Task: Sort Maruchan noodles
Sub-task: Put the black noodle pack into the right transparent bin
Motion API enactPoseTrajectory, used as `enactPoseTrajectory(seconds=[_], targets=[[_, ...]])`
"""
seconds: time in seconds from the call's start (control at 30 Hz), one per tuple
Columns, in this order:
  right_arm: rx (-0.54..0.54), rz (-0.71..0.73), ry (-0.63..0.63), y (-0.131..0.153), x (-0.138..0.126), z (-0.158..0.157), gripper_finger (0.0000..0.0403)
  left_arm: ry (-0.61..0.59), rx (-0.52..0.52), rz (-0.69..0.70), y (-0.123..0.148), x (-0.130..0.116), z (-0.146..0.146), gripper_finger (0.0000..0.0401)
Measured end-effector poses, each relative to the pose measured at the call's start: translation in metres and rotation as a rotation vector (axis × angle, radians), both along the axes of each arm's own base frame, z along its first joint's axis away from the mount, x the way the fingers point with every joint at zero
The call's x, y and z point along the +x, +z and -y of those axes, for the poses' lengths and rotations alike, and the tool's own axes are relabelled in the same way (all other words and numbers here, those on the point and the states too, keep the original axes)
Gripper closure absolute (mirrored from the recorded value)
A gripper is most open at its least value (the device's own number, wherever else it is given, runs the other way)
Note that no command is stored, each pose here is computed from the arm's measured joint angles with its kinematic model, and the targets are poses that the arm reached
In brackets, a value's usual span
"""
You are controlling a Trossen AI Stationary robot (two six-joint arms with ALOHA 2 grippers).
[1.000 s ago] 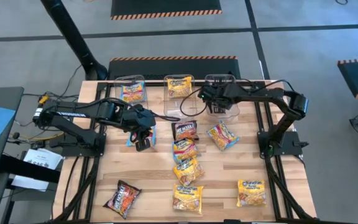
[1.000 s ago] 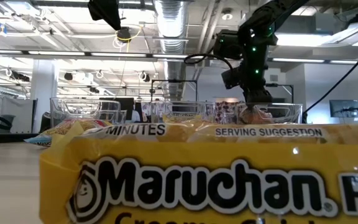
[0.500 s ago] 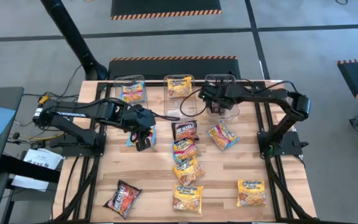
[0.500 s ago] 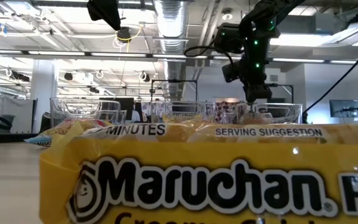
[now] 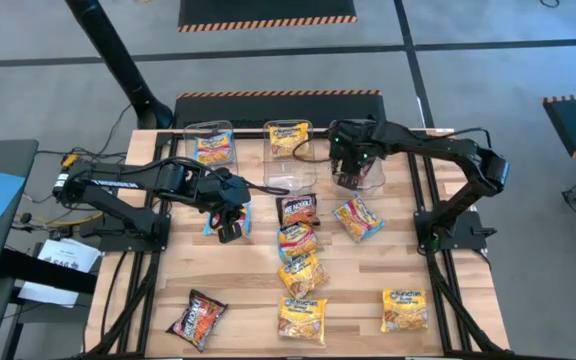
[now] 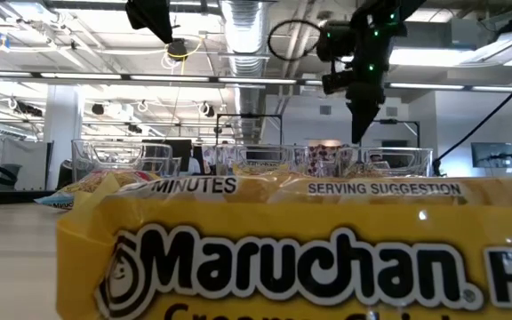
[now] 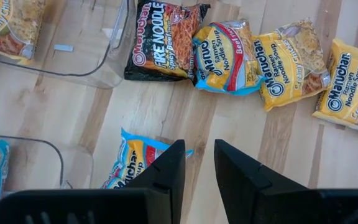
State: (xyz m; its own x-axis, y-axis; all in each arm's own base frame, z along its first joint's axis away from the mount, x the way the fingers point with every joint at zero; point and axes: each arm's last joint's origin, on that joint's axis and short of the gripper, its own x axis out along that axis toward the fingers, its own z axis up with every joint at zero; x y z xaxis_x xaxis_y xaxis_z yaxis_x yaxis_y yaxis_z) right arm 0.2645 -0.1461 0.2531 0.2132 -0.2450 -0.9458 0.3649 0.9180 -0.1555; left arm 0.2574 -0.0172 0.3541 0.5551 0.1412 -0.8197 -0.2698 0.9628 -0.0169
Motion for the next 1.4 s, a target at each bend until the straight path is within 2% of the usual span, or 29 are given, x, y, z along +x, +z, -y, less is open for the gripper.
enactPoseTrajectory(seconds=[0.2, 0.47, 0.63, 0.77, 1.17, 1.4], targets=[[0.180, -0.032, -0.071, -0.024, -0.004, 0.021, 0.0278, 0.000, 0.000, 0.000, 0.000, 0.000, 0.000, 0.0328], [0.317, -0.153, -0.079, -0.057, 0.001, 0.025, 0.0278, -0.010, 0.007, -0.002, 0.000, 0.000, 0.000, 0.0328], [0.264, -0.261, -0.098, -0.078, 0.004, 0.030, 0.0278, -0.010, 0.007, -0.002, 0.000, 0.000, 0.000, 0.0328], [0.252, -0.278, -0.109, -0.083, 0.004, 0.036, 0.0284, -0.010, 0.008, -0.002, 0.000, 0.000, 0.000, 0.0328], [0.135, -0.214, -0.199, -0.066, 0.002, 0.073, 0.0291, -0.009, 0.011, -0.002, 0.000, 0.000, 0.000, 0.0328], [0.149, -0.237, -0.210, -0.072, -0.004, 0.082, 0.0292, -0.007, 0.013, -0.001, 0.000, 0.000, 0.000, 0.0328]])
